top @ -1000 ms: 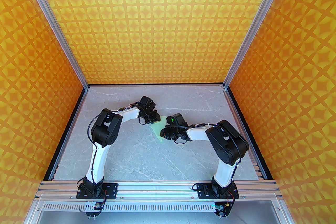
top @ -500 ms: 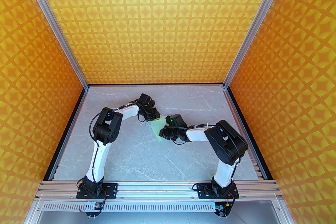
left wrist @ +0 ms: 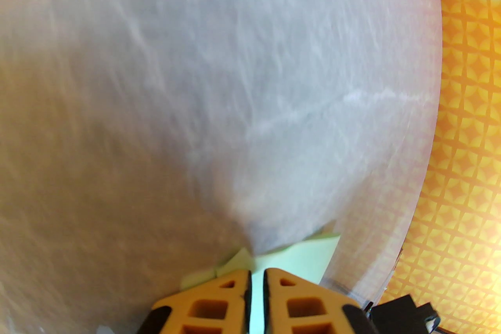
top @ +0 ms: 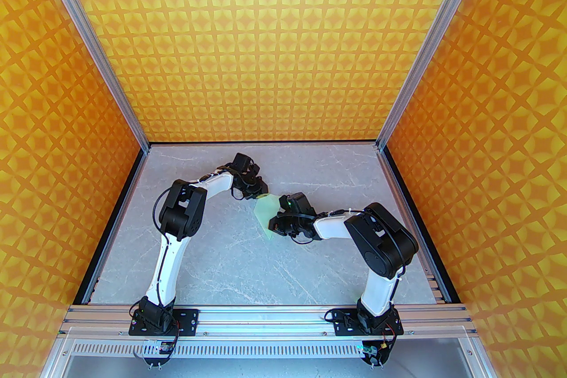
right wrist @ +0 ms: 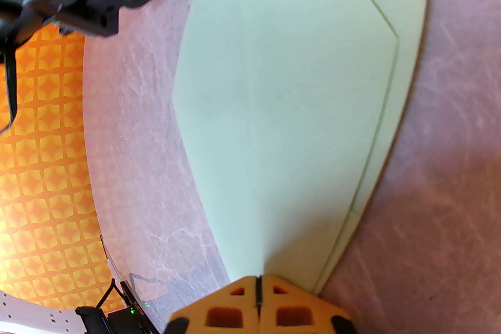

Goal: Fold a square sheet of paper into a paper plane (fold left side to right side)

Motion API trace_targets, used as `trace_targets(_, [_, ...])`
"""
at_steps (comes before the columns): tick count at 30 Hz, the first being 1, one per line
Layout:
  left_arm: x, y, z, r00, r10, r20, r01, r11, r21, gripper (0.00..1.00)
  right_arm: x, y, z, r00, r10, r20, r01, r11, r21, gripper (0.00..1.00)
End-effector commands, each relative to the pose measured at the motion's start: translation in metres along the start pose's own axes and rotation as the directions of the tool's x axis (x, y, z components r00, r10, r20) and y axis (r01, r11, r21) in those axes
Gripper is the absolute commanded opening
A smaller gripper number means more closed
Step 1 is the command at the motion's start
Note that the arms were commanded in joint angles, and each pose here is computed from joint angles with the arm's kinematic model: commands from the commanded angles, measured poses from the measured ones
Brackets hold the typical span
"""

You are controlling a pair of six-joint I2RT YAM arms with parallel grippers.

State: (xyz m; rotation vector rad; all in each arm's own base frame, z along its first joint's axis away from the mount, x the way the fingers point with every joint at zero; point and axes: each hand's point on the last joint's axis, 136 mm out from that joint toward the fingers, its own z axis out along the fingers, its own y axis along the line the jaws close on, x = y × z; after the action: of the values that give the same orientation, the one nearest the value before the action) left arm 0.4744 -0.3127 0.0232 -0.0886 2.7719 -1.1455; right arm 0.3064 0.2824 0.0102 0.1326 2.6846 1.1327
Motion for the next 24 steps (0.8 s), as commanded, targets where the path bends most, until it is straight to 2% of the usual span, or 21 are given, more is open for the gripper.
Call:
trace_targets(1, [-0.036,0.047,0.000,0.994,0.003,0.106,0.009,0.994,-0.112,0.16,0.094,-0.096,0.000,0.954,0.203,-0.221,-0.121,0.934,0.337,0.00])
trace_targets(14, [-0.064,0.051,0.000,0.990,0.013,0.143,0.007,0.991,-0.137,0.17,0.092,-0.093,-0.004,0.958,0.197,-0.209,-0.120,0.935,0.334,0.00])
trace_targets(20, [-0.080,0.026,-0.033,0.982,0.047,0.185,-0.024,0.992,-0.121,0.17,0.082,-0.083,-0.004,0.966,0.174,-0.193,-0.107,0.943,0.315,0.00])
trace_targets(24, [-0.075,0.001,-0.064,0.975,0.069,0.213,-0.047,0.993,-0.106,0.20,0.061,-0.058,-0.006,0.980,0.117,-0.160,-0.071,0.960,0.270,0.00])
